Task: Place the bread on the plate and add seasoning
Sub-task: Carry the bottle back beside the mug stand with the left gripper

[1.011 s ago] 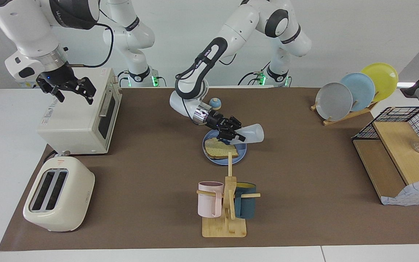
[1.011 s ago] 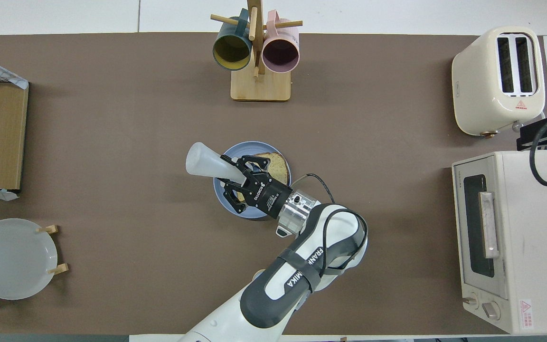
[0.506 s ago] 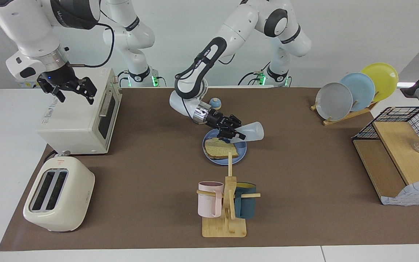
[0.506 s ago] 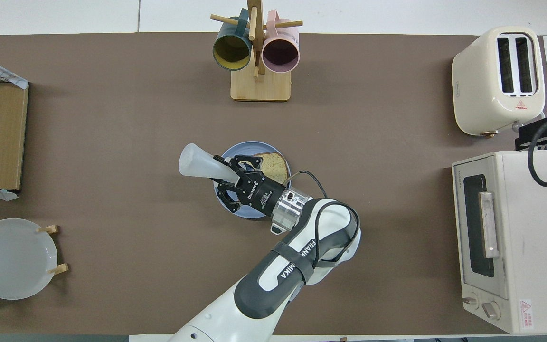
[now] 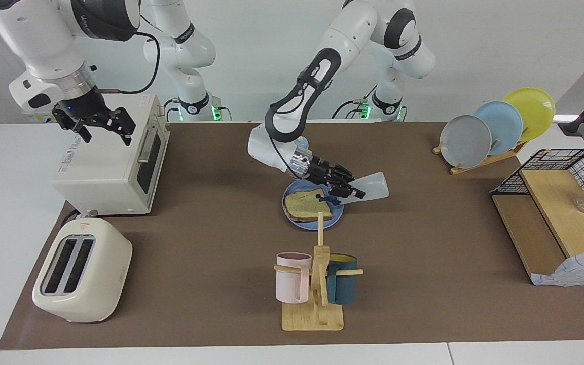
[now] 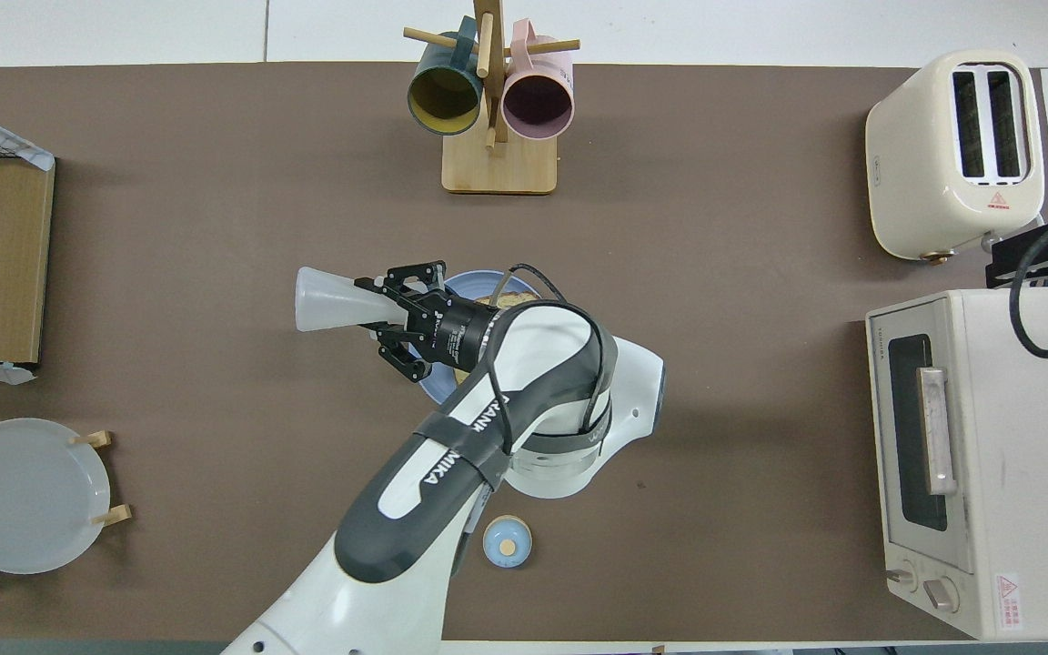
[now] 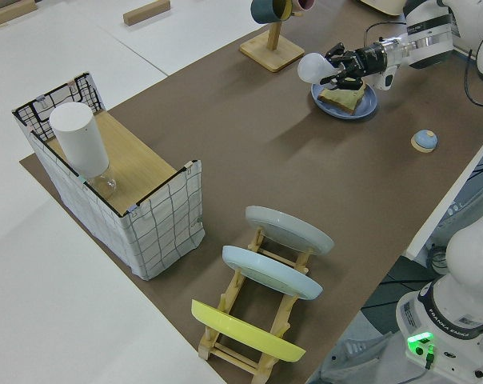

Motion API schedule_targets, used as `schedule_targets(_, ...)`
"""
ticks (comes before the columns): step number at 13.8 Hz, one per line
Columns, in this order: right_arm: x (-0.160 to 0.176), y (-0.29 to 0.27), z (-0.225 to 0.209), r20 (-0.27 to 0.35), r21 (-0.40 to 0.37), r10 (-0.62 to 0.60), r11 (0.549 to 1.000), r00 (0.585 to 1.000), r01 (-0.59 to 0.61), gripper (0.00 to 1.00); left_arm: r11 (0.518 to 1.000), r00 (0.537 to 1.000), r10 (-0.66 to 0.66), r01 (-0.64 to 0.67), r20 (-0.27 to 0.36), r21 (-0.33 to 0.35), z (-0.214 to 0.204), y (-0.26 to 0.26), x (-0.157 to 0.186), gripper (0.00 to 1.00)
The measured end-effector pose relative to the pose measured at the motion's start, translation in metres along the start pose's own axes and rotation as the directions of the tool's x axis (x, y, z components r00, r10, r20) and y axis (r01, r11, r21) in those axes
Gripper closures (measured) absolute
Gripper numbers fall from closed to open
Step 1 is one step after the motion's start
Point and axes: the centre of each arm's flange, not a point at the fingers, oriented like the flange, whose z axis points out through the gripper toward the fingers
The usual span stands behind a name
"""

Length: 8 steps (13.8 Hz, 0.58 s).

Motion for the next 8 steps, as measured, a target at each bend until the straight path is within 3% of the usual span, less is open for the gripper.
schedule_targets(3, 0.000, 0.000, 0.000, 0.000, 0.000, 0.000, 1.000, 1.000, 0.000, 0.00, 0.945, 0.944, -0.271, 0.225, -0.188, -0.237, 0.003, -0.042, -0.067, 0.58)
schedule_targets(5, 0.000, 0.000, 0.000, 0.000, 0.000, 0.000, 1.000, 1.000, 0.000, 0.00, 0.837, 0.851, -0.468, 0.340, -0.240, -0.428, 0.035, -0.076, -0.109, 0.58)
schedule_targets(8, 0.000, -0.001, 0.000, 0.000, 0.000, -0.001, 1.000, 1.000, 0.001, 0.00, 0.634, 0.662, -0.712, 0.460, -0.235, -0.621, 0.091, -0.113, -0.130, 0.58)
